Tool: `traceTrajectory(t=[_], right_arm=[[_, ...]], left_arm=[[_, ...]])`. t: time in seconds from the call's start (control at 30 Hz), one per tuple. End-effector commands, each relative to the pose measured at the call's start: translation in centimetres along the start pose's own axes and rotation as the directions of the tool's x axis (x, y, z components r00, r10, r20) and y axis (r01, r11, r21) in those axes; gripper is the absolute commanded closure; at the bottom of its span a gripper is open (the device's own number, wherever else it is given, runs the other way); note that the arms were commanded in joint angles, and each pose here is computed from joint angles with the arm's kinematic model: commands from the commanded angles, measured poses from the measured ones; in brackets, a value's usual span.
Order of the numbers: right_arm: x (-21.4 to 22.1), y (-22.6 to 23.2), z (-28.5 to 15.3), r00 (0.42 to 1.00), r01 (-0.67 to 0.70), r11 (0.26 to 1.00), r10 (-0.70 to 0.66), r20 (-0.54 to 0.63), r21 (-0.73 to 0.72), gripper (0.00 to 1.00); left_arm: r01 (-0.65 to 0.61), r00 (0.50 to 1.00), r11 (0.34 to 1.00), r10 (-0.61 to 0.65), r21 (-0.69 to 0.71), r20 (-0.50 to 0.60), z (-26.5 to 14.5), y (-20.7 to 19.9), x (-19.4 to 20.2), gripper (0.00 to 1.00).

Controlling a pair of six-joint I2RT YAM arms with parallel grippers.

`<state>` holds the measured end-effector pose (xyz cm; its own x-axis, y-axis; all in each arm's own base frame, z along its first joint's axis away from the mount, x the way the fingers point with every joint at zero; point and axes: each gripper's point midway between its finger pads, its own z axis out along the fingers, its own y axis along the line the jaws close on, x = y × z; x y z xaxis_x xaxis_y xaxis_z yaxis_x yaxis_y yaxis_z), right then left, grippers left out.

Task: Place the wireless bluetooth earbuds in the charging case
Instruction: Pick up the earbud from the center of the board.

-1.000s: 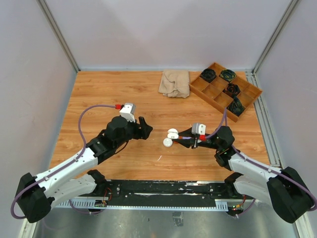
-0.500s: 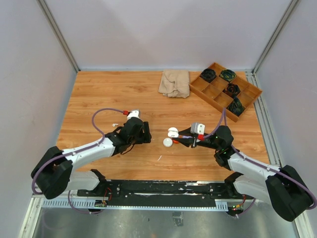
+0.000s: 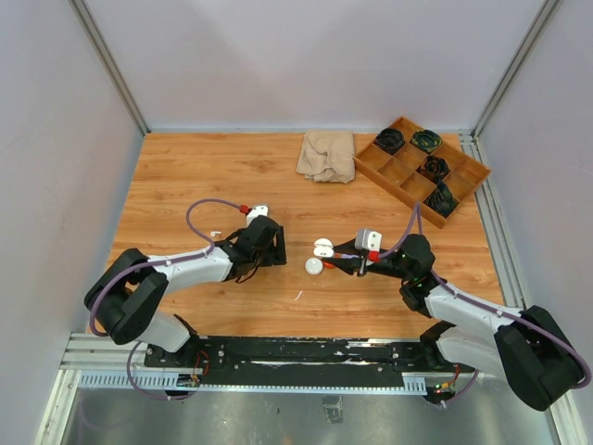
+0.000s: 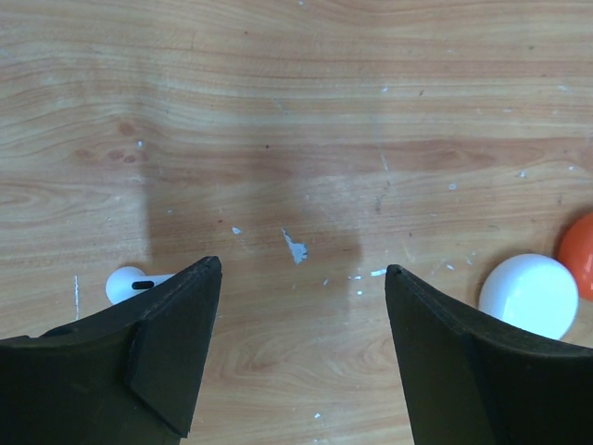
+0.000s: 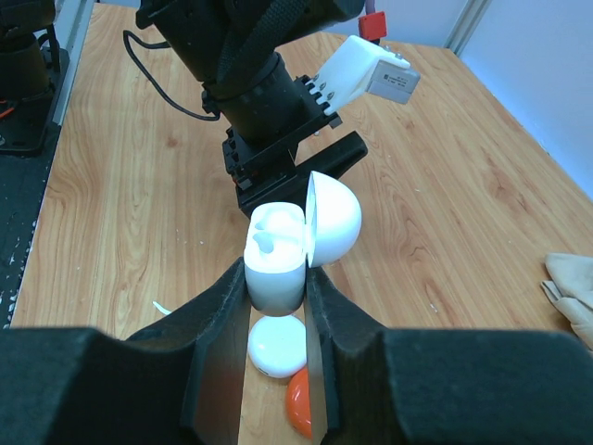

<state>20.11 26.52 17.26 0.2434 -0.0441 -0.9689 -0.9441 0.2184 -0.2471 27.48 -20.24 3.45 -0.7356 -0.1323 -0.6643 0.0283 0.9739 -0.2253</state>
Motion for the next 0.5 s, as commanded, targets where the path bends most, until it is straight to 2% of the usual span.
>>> traceTrajectory(t=[0.0,0.27,0.47], right_arm=[[-0.2,0.1,0.1,1.000,0.023,1.000,-0.023,0.012,-0.002,0.97],[-0.2,0.1,0.2,1.000,0.021,1.000,-0.020,0.010,-0.004,0.97],[-0.3,0.1,0.2,1.000,0.021,1.000,-0.021,0.012,-0.004,0.97]], left_arm=[[0.021,1.000,1.000,-0.021,-0.019,0.012,0.5,0.0,-0.7,0.23],[0.043,0.995,0.998,-0.047,-0.047,-0.082,-0.2,1.3,2.2,0.24],[0.038,0.995,0.995,-0.046,-0.096,-0.086,-1.1,2.7,2.4,0.23]])
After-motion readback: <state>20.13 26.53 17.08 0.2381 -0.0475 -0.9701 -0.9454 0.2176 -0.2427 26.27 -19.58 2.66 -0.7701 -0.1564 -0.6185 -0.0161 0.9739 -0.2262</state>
